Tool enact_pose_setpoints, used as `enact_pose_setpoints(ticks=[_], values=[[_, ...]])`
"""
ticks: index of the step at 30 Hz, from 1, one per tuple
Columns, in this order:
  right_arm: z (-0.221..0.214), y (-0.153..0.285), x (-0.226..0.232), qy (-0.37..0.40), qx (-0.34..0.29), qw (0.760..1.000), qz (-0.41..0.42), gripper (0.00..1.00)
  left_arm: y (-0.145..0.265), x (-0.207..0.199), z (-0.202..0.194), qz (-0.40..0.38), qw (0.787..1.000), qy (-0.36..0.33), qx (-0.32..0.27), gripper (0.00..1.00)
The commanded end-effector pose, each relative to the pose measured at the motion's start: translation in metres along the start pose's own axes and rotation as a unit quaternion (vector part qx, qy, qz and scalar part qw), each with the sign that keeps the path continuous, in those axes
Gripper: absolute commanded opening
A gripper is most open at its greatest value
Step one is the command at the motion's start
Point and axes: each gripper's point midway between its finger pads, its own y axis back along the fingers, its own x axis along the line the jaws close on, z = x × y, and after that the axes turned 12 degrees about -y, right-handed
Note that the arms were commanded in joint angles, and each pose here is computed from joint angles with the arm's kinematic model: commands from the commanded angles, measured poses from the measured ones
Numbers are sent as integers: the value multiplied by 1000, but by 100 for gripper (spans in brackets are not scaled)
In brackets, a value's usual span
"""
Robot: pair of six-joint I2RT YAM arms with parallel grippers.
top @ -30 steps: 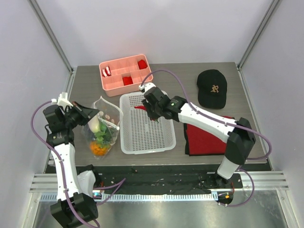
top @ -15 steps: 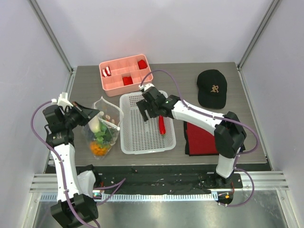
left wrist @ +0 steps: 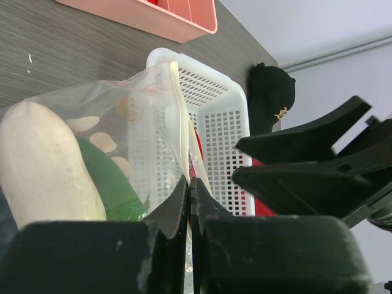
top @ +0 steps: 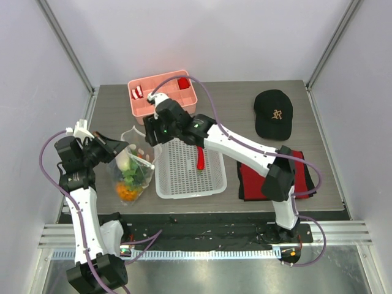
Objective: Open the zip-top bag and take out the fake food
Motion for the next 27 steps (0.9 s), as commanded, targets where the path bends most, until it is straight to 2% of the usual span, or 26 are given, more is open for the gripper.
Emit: enact_pose_setpoints(ticks=[1, 7, 12, 20, 27], values=[[-13, -9, 48, -51, 31, 995, 79, 61, 7, -17, 9, -24, 999, -27, -11, 0], [-36, -28, 67, -106, 60, 986, 113, 64, 8, -19, 10, -26, 999, -28, -13, 0], [-45, -38, 82, -156, 74, 973, 150, 71, 9, -22, 10, -29, 999, -30, -15, 0], [-70, -61, 84, -205, 102, 959, 168, 73, 11, -26, 9, -37, 999, -29, -14, 0], [-89, -67, 81, -242, 121, 947, 175, 69, 12, -26, 6, -37, 999, -27, -12, 0]])
